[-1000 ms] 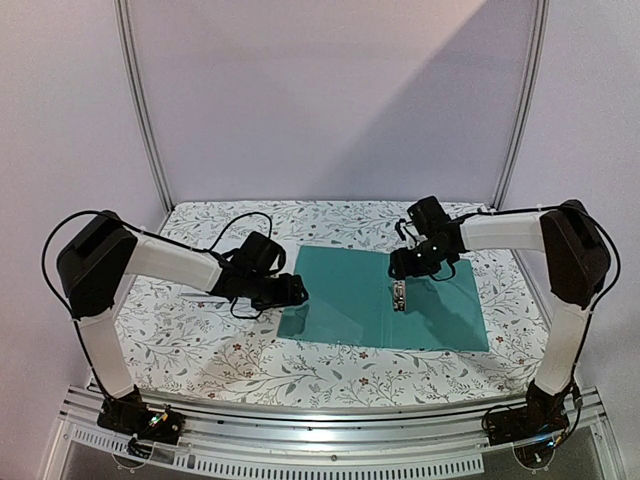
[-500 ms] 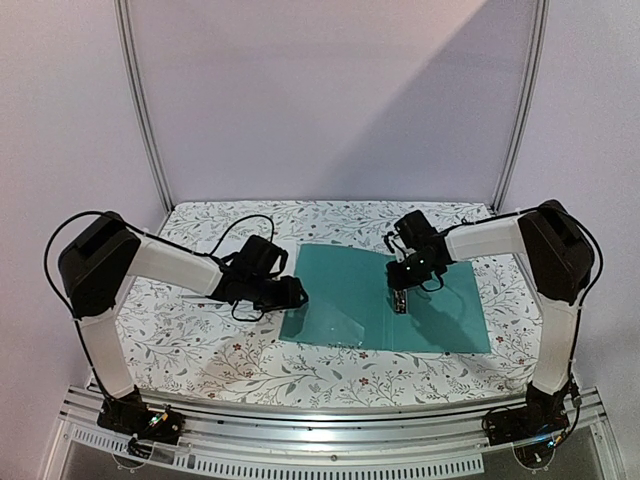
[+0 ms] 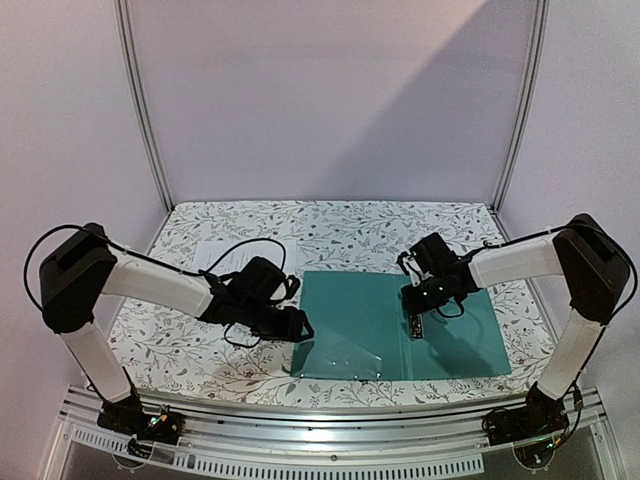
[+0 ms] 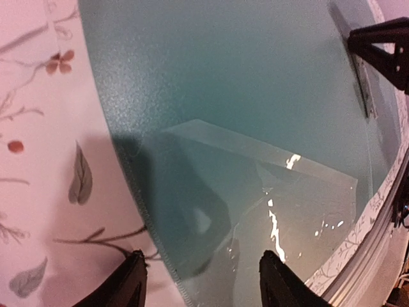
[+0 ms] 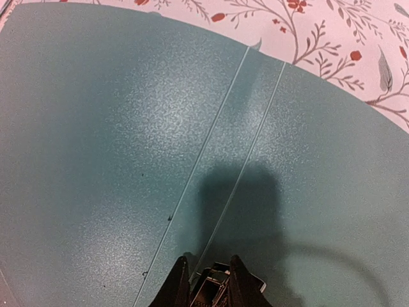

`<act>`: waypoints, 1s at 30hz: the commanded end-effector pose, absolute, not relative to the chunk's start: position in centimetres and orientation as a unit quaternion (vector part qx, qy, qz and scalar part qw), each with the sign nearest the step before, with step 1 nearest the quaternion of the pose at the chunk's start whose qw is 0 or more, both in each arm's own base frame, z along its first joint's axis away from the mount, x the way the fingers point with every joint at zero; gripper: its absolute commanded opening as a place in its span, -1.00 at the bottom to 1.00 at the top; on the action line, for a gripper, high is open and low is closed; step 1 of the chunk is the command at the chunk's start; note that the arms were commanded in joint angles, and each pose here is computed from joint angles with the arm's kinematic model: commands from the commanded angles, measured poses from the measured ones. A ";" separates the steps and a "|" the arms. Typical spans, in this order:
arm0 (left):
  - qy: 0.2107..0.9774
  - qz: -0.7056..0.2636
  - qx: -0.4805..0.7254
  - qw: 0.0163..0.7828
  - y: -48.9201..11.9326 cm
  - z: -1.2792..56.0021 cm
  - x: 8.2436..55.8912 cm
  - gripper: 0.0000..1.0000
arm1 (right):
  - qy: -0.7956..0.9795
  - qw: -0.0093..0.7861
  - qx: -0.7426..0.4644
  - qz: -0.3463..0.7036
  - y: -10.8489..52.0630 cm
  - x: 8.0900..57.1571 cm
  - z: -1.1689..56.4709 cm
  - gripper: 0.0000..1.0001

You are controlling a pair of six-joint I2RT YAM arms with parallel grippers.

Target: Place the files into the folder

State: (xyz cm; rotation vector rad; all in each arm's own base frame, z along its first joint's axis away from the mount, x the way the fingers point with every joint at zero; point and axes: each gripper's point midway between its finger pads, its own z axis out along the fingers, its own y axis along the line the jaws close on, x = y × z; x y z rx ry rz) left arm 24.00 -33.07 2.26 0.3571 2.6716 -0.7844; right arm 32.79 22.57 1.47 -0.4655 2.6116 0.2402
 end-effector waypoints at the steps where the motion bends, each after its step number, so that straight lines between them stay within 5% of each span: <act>1: 0.948 -0.246 0.152 0.133 -31.3 2.4 21.3 0.25 | 0.971 0.149 -0.173 0.068 20.7 28.1 -1.0 -0.59; 7: 0.952 -0.175 0.127 0.215 -27.5 6.1 25.1 0.45 | 0.969 0.145 -0.186 0.069 21.7 27.6 -0.6 -0.59; 13: 0.943 -0.117 -0.033 0.310 -18.5 9.8 30.8 0.72 | 0.967 0.150 -0.186 0.084 22.4 27.6 0.4 -0.58; 23: 0.911 -0.117 -0.201 0.340 -8.2 9.9 37.5 0.68 | 0.939 0.262 -0.184 0.125 25.3 32.0 7.3 0.19; 30: 0.894 -0.121 -0.262 0.342 -4.1 8.3 40.7 0.59 | 0.915 0.291 -0.204 0.190 28.4 33.1 9.1 0.41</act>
